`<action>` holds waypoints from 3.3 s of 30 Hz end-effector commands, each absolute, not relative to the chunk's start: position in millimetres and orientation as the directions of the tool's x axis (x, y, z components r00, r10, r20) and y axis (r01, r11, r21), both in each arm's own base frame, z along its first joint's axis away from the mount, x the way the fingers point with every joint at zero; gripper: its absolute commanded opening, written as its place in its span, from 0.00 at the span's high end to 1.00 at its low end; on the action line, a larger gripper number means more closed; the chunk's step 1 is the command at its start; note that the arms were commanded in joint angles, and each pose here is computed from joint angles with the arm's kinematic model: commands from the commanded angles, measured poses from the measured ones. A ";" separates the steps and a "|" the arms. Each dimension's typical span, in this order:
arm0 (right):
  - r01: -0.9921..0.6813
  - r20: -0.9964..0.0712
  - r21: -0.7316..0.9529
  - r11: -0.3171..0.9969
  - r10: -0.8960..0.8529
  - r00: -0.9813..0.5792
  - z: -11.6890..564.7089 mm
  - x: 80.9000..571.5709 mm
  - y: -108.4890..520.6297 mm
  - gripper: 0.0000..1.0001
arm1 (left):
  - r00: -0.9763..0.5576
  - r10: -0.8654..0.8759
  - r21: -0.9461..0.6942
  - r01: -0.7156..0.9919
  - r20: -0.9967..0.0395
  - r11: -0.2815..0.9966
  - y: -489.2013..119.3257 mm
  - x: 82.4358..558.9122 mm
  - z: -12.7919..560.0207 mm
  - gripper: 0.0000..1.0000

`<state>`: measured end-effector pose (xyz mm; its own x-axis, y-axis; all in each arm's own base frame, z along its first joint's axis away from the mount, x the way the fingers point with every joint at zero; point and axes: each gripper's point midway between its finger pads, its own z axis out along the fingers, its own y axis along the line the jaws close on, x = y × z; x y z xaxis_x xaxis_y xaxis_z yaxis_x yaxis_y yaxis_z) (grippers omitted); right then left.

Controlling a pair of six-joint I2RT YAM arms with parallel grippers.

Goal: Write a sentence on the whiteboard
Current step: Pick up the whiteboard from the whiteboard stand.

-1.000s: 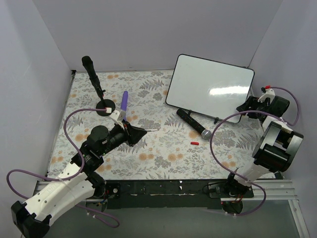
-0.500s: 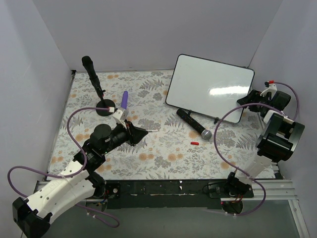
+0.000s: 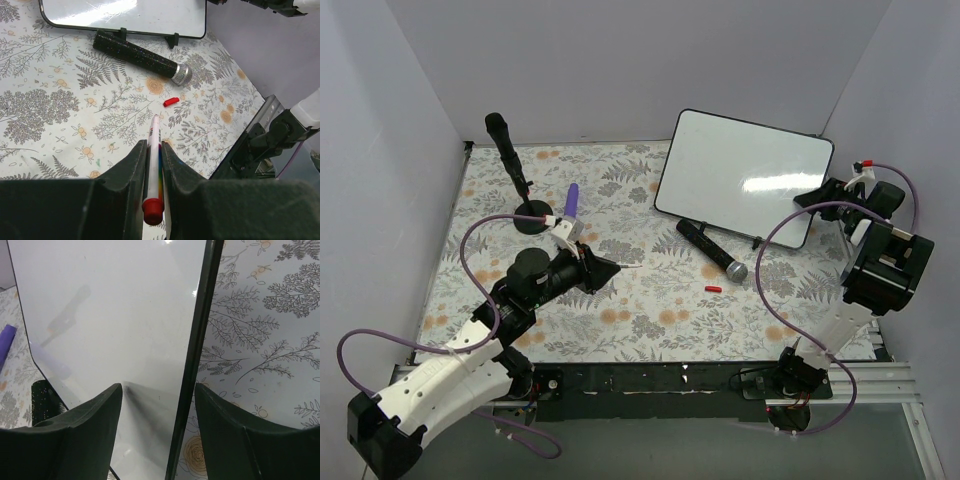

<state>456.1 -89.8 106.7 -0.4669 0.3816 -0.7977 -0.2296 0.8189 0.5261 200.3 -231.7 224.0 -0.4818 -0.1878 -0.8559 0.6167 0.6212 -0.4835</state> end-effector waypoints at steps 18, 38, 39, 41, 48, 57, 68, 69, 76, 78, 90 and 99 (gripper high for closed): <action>-0.469 -0.829 0.547 0.693 0.369 -0.421 130.7 469.0 -59.8 0.49 | -0.483 -0.164 -0.471 0.626 -0.860 0.621 -233.5 201.7 218.9 1.00; -0.657 -0.860 0.509 0.556 0.368 -0.354 171.0 434.5 -28.3 0.96 | -0.481 -0.162 -0.469 0.632 -0.862 0.618 -233.8 201.1 220.0 1.00; -0.662 -0.859 0.509 0.550 0.368 -0.355 170.9 431.4 -26.4 0.99 | -0.482 -0.162 -0.469 0.631 -0.861 0.618 -233.8 201.0 219.3 1.00; -0.669 -0.859 0.509 0.542 0.375 -0.349 176.0 428.6 -24.5 0.99 | -0.481 -0.162 -0.469 0.632 -0.862 0.618 -233.7 200.8 219.7 1.00; -0.677 -0.857 0.509 0.531 0.382 -0.345 181.7 419.2 -19.0 0.99 | -0.480 -0.162 -0.469 0.635 -0.862 0.614 -234.5 200.6 220.8 1.00; -0.676 -0.873 0.477 0.561 0.389 -0.294 206.4 413.1 -16.5 0.99 | -0.483 -0.159 -0.470 0.637 -0.861 0.611 -234.9 199.9 219.7 1.00; -0.691 -0.915 0.391 0.608 0.339 -0.219 228.0 404.8 -13.6 0.99 | -0.484 -0.160 -0.472 0.638 -0.860 0.609 -235.3 199.5 220.1 1.00; -0.688 -0.913 0.397 0.608 0.339 -0.227 227.4 404.6 -13.6 0.99 | -0.484 -0.159 -0.472 0.639 -0.860 0.607 -235.5 199.3 220.1 1.00; -0.700 -0.945 0.320 0.638 0.272 -0.183 235.8 398.1 -6.1 0.99 | -0.485 -0.157 -0.471 0.638 -0.860 0.609 -235.8 199.8 219.1 1.00; -0.712 -0.966 0.252 0.656 0.220 -0.140 240.1 397.9 -1.7 0.99 | -0.487 -0.156 -0.472 0.639 -0.860 0.608 -236.2 199.9 219.0 1.00; -0.725 -0.986 0.162 0.670 0.074 -0.152 253.7 400.0 49.6 0.99 | -0.487 -0.157 -0.473 0.639 -0.859 0.607 -235.6 199.1 219.3 1.00; -0.744 -0.958 0.261 0.615 0.070 -0.278 259.1 395.0 94.8 0.99 | -0.472 -0.176 -0.472 0.640 -0.864 0.606 -233.0 198.0 225.2 1.00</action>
